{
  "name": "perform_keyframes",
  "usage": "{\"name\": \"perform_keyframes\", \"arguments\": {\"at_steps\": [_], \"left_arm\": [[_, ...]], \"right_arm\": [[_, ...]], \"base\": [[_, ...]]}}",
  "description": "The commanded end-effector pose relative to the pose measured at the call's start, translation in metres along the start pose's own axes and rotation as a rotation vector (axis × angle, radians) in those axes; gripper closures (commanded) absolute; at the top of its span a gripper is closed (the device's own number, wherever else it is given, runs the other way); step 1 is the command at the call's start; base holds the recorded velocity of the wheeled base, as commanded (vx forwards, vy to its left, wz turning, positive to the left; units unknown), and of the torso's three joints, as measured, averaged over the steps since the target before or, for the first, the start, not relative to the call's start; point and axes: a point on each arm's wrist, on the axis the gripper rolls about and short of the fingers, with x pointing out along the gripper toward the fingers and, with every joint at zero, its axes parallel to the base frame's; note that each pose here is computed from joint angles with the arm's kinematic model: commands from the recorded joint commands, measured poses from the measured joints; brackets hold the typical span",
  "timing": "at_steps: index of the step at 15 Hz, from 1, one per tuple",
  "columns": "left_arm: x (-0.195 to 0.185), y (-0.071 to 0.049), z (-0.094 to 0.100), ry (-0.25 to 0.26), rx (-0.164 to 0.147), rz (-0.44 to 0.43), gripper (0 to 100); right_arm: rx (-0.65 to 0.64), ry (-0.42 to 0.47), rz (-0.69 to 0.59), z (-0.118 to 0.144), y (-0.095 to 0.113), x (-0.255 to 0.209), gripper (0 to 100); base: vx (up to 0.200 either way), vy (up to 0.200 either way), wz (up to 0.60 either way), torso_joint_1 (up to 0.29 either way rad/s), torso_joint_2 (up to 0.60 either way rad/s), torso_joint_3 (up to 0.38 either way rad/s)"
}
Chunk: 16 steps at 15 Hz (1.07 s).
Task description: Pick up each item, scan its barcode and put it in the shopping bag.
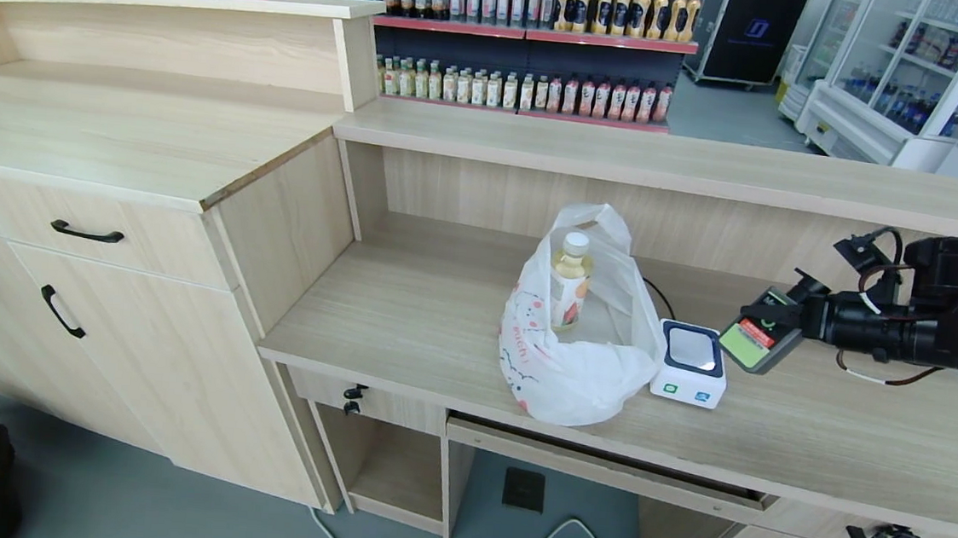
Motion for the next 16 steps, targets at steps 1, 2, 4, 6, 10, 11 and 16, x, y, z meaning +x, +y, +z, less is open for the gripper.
{"name": "perform_keyframes", "arguments": {"at_steps": [1, 2, 4, 6, 10, 11, 16], "left_arm": [[0.000, 0.000, 0.000, 0.000, 0.000, 0.001, 0], [0.000, 0.000, 0.000, 0.000, 0.000, 0.001, 0], [0.000, 0.000, 0.000, 0.000, 0.000, 0.001, 0], [0.000, 0.000, 0.000, 0.000, 0.000, 0.001, 0], [0.000, 0.000, 0.000, 0.000, 0.000, 0.001, 0], [0.000, 0.000, 0.000, 0.000, 0.000, 0.001, 0], [0.000, 0.000, 0.000, 0.000, 0.000, 0.001, 0]], "right_arm": [[0.004, 0.011, 0.000, -0.004, -0.004, 0.004, 100], [0.002, 0.012, 0.000, -0.005, -0.005, 0.005, 100], [0.002, 0.008, 0.006, -0.003, -0.005, 0.005, 100], [0.000, 0.007, 0.011, -0.002, -0.004, 0.007, 100], [-0.007, 0.016, 0.046, -0.003, -0.004, 0.019, 100], [-0.006, 0.020, 0.050, -0.003, -0.003, 0.021, 100], [-0.023, 0.022, 0.073, -0.002, -0.002, 0.036, 100]], "base": [[0.000, 0.000, 0.00, 0.000, 0.00, 0.000], [0.000, 0.000, 0.00, 0.000, 0.00, 0.000], [0.000, 0.000, 0.00, 0.000, 0.00, 0.000], [0.000, 0.000, 0.00, 0.000, 0.00, 0.000], [0.000, 0.000, 0.00, 0.000, 0.00, 0.000], [0.000, 0.000, 0.00, 0.000, 0.00, 0.000], [0.000, 0.000, 0.00, 0.000, 0.00, 0.000]]}}
